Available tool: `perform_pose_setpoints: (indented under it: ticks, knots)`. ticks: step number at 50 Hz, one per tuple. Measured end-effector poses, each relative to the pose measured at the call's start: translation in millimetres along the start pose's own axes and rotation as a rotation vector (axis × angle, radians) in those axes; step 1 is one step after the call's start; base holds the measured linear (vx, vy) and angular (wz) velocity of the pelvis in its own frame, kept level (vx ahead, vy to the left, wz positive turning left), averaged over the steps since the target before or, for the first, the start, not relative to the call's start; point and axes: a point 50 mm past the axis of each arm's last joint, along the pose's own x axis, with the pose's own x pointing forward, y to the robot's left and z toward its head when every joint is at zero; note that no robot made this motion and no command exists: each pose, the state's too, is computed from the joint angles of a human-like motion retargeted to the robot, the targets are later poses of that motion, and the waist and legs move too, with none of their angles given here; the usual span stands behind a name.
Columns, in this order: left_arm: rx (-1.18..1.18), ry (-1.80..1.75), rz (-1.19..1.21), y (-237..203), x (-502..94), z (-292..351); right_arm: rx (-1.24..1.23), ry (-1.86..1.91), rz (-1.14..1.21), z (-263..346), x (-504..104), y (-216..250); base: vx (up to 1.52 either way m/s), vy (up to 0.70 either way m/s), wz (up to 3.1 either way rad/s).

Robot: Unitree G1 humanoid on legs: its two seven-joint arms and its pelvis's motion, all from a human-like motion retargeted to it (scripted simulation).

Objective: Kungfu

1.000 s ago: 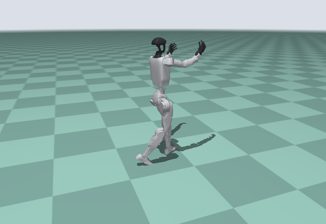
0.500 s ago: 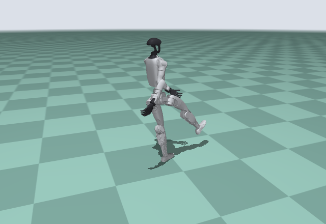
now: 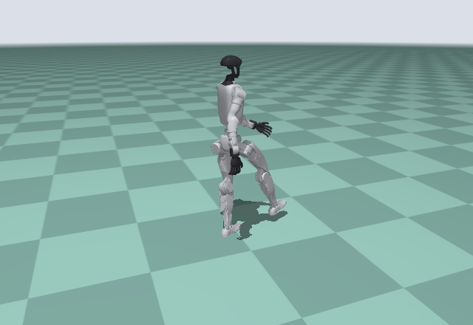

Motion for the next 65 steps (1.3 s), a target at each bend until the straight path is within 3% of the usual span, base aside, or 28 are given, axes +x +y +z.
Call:
perform_pose_setpoints:
  ticks: [5,13,18,22,25,27,31,38,52,60,65]
  knots:
    - [0.201,-0.321,0.114,38.9,-1.9,60.8,-0.003,-0.567,-0.145,95.3,-29.6,-47.3,0.46,-0.22,0.36]
    - [0.421,-0.965,0.323,92.4,-31.5,244.9,0.285,-1.551,-0.411,200.2,-170.1,-55.3,0.52,-0.41,1.07]
    - [0.524,-1.154,0.444,111.1,-68.6,344.0,0.253,-1.911,-0.598,266.4,-234.1,-45.5,0.54,-0.58,0.93]
    - [0.679,-1.116,0.465,133.2,-80.8,389.1,0.193,-1.957,-0.772,342.0,-249.1,-62.9,0.65,-0.73,0.83]
    - [0.676,-0.895,0.410,131.6,-35.1,381.0,0.379,-1.761,-0.849,385.6,-226.0,-109.0,0.39,-0.53,0.45]
    - [0.634,-0.743,0.432,142.3,-25.1,383.5,0.489,-1.664,-0.724,412.3,-223.2,-129.0,0.10,-0.43,1.45]
    - [0.528,-0.694,0.338,135.8,-6.9,364.1,0.600,-1.359,-0.353,410.8,-185.9,-151.4,0.01,-0.47,2.48]
    - [0.571,-0.727,0.411,120.2,8.9,345.8,0.762,-1.401,-0.580,387.2,-207.6,-200.8,-0.11,-0.36,1.50]
    - [0.431,-0.575,0.325,136.3,13.4,305.0,0.706,-1.468,-0.627,368.6,-214.4,-221.5,-0.12,-0.11,0.69]
    - [0.345,-0.447,0.283,145.6,8.3,234.2,0.621,-1.519,-0.460,346.9,-187.0,-207.5,-0.07,0.16,0.96]
    - [0.233,-0.372,0.284,157.3,-25.2,160.0,0.548,-1.439,-0.246,318.4,-138.4,-164.9,0.04,0.05,0.21]
